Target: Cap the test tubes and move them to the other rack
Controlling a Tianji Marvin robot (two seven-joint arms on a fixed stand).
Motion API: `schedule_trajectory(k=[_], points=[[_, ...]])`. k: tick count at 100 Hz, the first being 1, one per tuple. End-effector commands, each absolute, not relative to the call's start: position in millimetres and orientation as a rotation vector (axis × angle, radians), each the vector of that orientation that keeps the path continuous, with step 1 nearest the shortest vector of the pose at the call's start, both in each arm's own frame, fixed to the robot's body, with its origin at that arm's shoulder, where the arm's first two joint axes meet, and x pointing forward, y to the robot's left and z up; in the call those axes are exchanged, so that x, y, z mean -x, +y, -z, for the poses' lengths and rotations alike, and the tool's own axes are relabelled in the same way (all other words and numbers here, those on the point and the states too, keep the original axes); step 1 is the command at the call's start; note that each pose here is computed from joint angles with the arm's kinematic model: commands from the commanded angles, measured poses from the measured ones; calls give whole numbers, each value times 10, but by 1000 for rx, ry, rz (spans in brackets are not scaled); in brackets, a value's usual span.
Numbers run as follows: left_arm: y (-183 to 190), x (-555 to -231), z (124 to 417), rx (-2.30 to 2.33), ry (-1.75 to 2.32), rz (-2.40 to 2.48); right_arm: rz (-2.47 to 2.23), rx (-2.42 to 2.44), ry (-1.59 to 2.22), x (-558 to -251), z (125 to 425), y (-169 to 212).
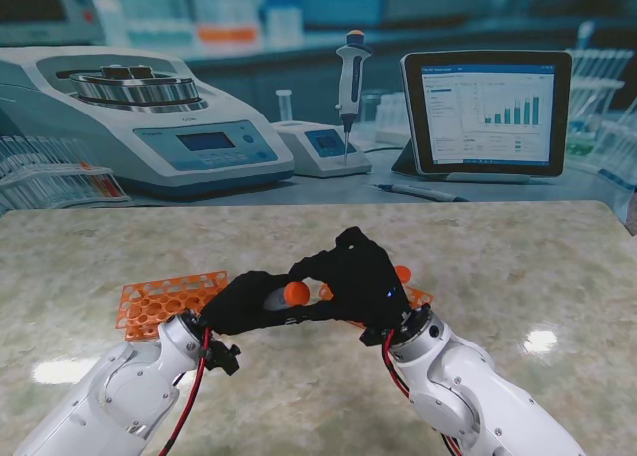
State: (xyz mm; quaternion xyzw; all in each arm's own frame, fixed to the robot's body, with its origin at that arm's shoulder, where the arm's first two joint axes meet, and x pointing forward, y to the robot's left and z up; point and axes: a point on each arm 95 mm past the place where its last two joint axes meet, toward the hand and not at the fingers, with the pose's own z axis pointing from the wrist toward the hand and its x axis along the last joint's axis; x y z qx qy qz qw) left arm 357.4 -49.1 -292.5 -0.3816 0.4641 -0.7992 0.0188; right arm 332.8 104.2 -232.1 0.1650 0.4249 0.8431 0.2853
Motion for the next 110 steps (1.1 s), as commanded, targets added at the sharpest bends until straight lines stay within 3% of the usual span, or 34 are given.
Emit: schedule_trajectory(k=[1,110], points=[[-534,-3543,2913,1172,1458,2496,-2260,-453,1138,-3316,2315,1060],[-584,-3510,2905,1159,1484,2506,-2245,-543,1253,-3358,2378,1067]])
